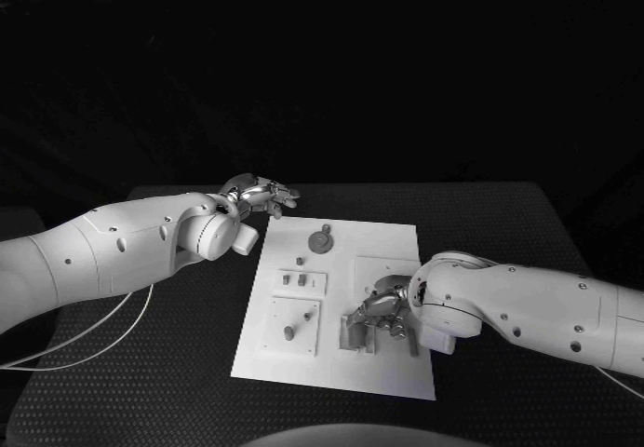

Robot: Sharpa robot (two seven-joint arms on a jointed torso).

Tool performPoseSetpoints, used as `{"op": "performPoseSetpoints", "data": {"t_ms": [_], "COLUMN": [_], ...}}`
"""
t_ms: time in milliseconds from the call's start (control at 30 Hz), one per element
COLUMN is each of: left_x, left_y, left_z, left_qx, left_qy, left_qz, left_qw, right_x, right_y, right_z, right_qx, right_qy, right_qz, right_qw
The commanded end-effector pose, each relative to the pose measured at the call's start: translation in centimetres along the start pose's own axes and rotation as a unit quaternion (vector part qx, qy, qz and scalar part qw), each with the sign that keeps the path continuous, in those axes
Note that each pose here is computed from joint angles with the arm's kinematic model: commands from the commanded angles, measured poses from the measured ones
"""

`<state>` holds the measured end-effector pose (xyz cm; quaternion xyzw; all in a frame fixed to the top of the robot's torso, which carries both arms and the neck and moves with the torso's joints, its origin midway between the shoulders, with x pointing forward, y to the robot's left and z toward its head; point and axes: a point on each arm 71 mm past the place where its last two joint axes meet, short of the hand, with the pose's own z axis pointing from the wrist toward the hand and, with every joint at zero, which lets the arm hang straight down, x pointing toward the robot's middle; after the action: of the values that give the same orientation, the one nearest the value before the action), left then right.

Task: Assemble the parts on the task board

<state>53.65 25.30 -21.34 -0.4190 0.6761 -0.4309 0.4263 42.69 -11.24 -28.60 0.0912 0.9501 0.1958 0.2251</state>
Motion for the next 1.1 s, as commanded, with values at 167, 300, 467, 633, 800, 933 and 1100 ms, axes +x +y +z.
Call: {"op": "performPoseSetpoints", "data": {"t_ms": [167, 300, 467, 633, 800, 933, 1100], "left_x": [0.12, 0.13, 0.11, 0.1, 0.09, 0.11, 0.1], "left_y": [-0.21, -0.22, -0.23, -0.24, -0.24, -0.25, -0.25], "left_z": [0.0, -0.01, -0.01, -0.01, -0.01, -0.01, 0.0], "left_qx": [0.004, 0.004, 0.004, 0.004, 0.004, 0.004, 0.004], "left_qy": [0.004, 0.004, 0.004, 0.004, 0.003, 0.005, 0.004], "left_qz": [0.0, 0.0, 0.0, 0.0, 0.001, 0.001, 0.002], "left_qw": [1.0, 1.0, 1.0, 1.0, 1.0, 1.0, 1.0], "right_x": [0.44, 0.53, 0.66, 0.58, 0.58, 0.64, 0.61], "right_y": [0.19, 0.2, 0.22, 0.15, 0.12, 0.11, 0.09], "right_z": [0.28, 0.35, 0.37, 0.49, 0.58, 0.61, 0.65], "right_qx": [-0.001, 0.0, -0.001, 0.001, 0.002, 0.001, 0.002], "right_qy": [0.012, 0.012, 0.016, 0.011, 0.012, 0.015, 0.01], "right_qz": [-0.003, -0.003, -0.007, -0.007, -0.008, -0.01, -0.011], "right_qw": [1.0, 1.0, 1.0, 1.0, 1.0, 1.0, 1.0]}}
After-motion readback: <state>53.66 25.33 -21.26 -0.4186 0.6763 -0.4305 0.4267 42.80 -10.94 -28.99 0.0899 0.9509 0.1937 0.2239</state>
